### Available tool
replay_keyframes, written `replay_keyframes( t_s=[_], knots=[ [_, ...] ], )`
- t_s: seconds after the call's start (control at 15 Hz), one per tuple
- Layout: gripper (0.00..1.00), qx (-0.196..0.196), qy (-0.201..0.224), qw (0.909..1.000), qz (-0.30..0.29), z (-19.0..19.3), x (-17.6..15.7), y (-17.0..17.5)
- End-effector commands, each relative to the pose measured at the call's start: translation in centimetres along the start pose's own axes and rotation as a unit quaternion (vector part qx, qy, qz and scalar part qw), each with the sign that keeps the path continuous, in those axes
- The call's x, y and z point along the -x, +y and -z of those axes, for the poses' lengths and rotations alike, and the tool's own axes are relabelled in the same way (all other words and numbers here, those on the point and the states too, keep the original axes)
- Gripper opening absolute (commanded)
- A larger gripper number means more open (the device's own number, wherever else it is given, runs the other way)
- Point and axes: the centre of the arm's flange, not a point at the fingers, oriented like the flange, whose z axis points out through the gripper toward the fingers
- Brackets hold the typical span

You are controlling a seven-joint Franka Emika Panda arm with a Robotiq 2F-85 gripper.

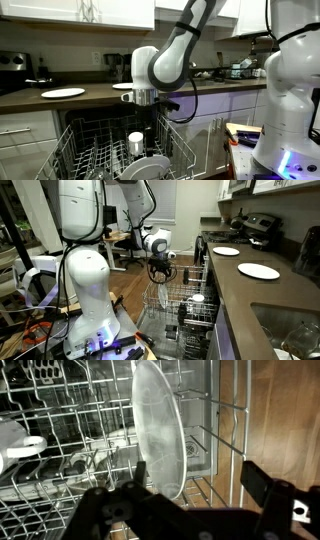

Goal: Remove the plate from the dishwasher and put it on the counter top

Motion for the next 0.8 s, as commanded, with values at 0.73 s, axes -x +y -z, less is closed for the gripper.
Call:
replay_keyframes(
  t_s=[0.73],
  knots=[
    [0.47, -0.022, -0.030, 0.9979, 0.052, -3.3, 0.1, 1.5]
  ],
)
